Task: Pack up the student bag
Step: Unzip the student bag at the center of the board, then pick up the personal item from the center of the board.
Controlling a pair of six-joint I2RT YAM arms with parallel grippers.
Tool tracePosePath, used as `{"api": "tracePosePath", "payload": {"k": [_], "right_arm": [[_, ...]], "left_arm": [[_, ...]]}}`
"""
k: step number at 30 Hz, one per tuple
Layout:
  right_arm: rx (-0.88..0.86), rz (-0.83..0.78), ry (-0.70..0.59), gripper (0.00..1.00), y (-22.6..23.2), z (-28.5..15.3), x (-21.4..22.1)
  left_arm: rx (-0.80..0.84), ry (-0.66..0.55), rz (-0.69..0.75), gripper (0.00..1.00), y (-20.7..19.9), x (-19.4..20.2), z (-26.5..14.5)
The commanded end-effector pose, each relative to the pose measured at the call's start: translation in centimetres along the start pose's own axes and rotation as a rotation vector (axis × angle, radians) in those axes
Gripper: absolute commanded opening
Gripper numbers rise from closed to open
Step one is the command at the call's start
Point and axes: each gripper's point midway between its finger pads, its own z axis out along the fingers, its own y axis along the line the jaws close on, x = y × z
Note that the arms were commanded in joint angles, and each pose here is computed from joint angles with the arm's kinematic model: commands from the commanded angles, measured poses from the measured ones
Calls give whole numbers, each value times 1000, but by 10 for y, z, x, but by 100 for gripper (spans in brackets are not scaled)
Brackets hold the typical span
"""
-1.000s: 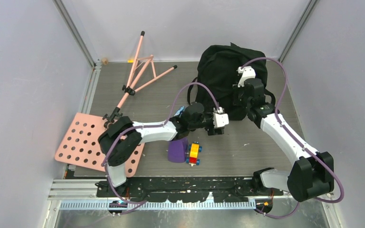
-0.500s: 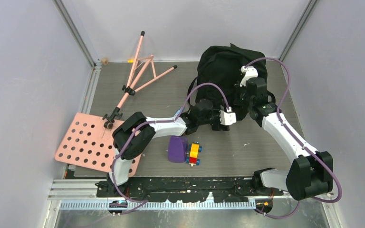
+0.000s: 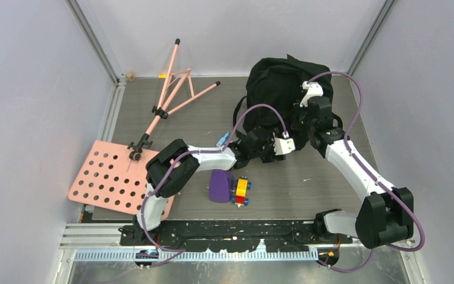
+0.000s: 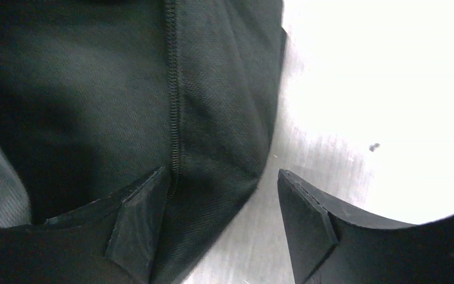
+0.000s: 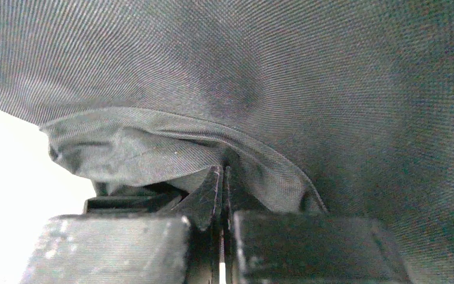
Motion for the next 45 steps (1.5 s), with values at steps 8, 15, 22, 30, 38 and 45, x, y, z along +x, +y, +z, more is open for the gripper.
{"api": "tracePosePath", "payload": {"k": [8,15,22,30,38,45], "right_arm": [[203,-4,-217,0,-37,6,-54],[186,-30,-152,0,-37,14,-29],[162,-24,-132,0,-33,2,-23],[41,9,-102,40,-10,-34,-26],[-105,57,-42,64,17,-63,-14],[-132,110,-36,71,24,-88,-14]], "left_arm": [[88,79,-175,64,-97,12,-43],[31,80,-233,64,-97,1,-55],[9,31,-253,72,-73,-41,-63],[117,-48,-339,89,-61,-97,-88],[156,-71,-490,90,-34,-122,-131],[56,47,-699,91,4,-78,-168]]}}
